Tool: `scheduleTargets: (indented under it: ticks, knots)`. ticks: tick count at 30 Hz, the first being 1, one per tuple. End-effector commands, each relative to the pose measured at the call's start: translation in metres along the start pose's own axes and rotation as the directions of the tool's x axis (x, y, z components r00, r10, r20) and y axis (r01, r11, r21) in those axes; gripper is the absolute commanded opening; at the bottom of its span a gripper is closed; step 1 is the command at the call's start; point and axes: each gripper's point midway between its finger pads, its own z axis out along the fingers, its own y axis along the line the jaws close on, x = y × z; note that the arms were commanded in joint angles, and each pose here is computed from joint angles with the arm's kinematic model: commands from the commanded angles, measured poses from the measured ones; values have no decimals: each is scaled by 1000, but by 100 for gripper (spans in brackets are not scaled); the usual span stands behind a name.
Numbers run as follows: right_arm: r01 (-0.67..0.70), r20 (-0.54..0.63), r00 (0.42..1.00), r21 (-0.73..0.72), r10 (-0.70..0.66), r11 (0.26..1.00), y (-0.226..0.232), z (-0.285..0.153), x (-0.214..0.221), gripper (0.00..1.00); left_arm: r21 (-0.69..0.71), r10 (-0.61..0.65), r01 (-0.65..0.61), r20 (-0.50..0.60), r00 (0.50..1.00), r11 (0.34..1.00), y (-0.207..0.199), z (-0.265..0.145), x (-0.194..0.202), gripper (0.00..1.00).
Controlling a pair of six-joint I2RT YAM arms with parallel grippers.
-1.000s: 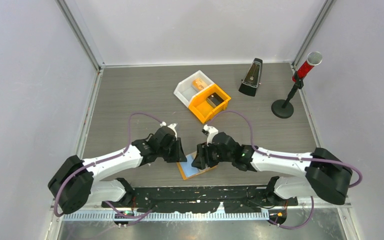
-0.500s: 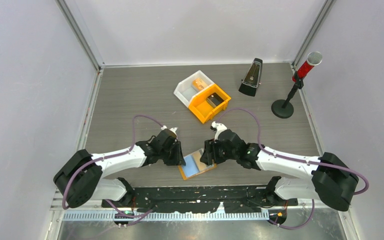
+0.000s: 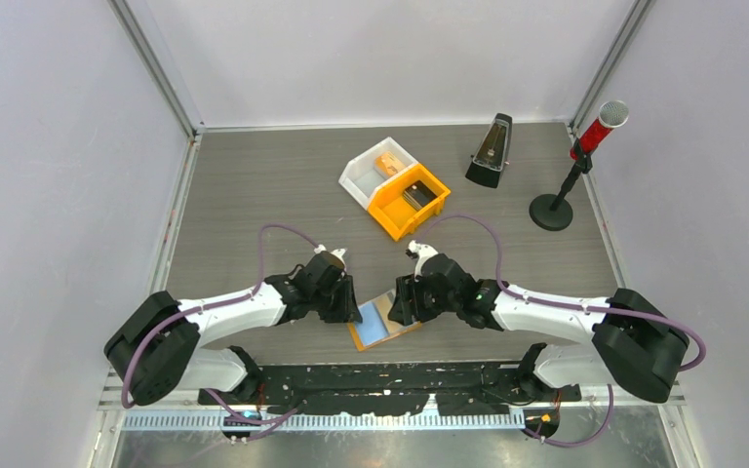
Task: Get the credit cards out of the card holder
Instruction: Remove the credit card from the card holder.
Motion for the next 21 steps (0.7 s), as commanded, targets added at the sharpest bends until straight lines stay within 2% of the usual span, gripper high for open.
scheduleTargets:
  ticks: [1, 8, 21]
  knots:
    - [-1, 44, 999, -72, 4, 997, 15, -1, -11, 59, -2, 28, -28, 26, 999, 1000, 2, 1, -3, 22]
    - [-19, 35, 999, -167, 25, 986, 34, -3, -12, 59, 17, 29, -30, 34, 999, 999, -4, -3, -6, 23]
    - [-16, 24, 999, -242, 23, 970, 64, 0, -12, 58, 17, 38, -40, 66, 997, 999, -16, -23, -18, 24]
